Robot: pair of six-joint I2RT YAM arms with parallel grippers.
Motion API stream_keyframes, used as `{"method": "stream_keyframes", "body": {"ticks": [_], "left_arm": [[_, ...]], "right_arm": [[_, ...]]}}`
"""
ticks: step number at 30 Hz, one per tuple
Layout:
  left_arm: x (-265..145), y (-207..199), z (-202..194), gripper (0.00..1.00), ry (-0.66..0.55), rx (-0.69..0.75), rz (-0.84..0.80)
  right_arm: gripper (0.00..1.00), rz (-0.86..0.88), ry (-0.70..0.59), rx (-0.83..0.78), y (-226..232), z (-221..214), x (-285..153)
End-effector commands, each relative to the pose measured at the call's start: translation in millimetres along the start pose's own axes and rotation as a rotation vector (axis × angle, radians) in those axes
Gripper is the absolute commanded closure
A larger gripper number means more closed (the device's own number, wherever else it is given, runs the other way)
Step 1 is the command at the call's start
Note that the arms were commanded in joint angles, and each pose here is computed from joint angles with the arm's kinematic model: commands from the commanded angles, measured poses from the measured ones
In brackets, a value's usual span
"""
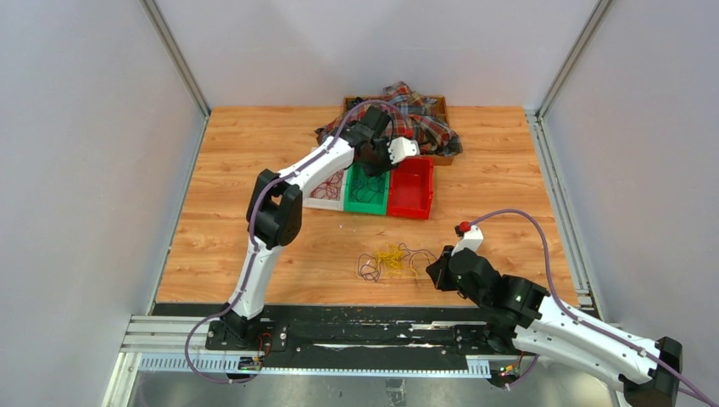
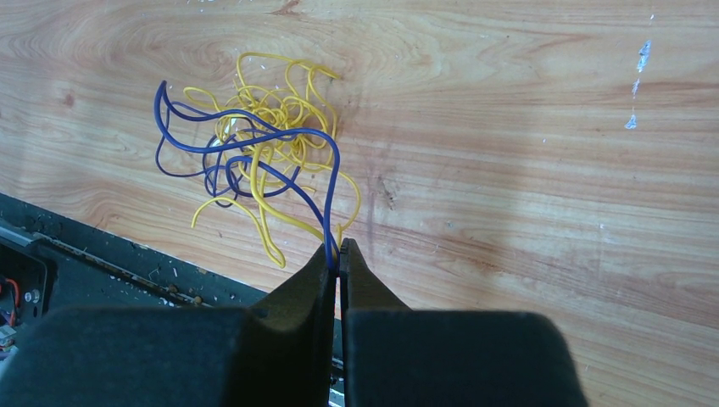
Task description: Untangle the cables
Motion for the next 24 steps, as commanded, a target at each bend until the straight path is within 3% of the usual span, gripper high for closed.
{"method": "stream_keyframes", "body": {"ticks": [1, 6, 12, 13, 18, 24], "left_arm": [[4.6, 18.9, -2.1, 0.65, -0.008, -0.006, 0.112], [-0.7, 9.7, -19.9, 0.63, 0.038, -0.027, 0.088], [-76.6, -15.6, 2.0, 0.11, -0.014, 0.004, -0.003], [-90.8, -20.9, 4.6, 0.07, -0.024, 0.013, -0.018], [-143.5, -55.1, -2.4, 0.03, -0.047, -0.006, -0.084], [-141.3, -135.0, -58.7, 0.02, 0.037, -0.100, -0.278]], "right_arm": [[0.99, -0.030, -0.008, 0.010, -6.0, 2.8, -1.4], [0.99, -0.021, -0.020, 0.004, -3.4, 10.0, -5.9], [0.99, -0.030, -0.015, -0.024, -0.4, 16.9, -7.0], [0.99, -0.032, -0.008, -0.027, 0.5, 17.1, -6.4], [0.99, -0.060, 0.026, -0.025, -1.4, 10.4, -1.1], [0.99, -0.084, 0.040, -0.001, -5.0, 6.8, -1.1]]}}
Point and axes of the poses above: each gripper's point midway between its finger pads, its own x axis out along the fingers, its own y axis along the line the jaws close on, z = x × y, the point moved 1 cm from there along -x, back along the fingers, and after that the axes turned 8 degrees about -x, right-handed, at the moved point
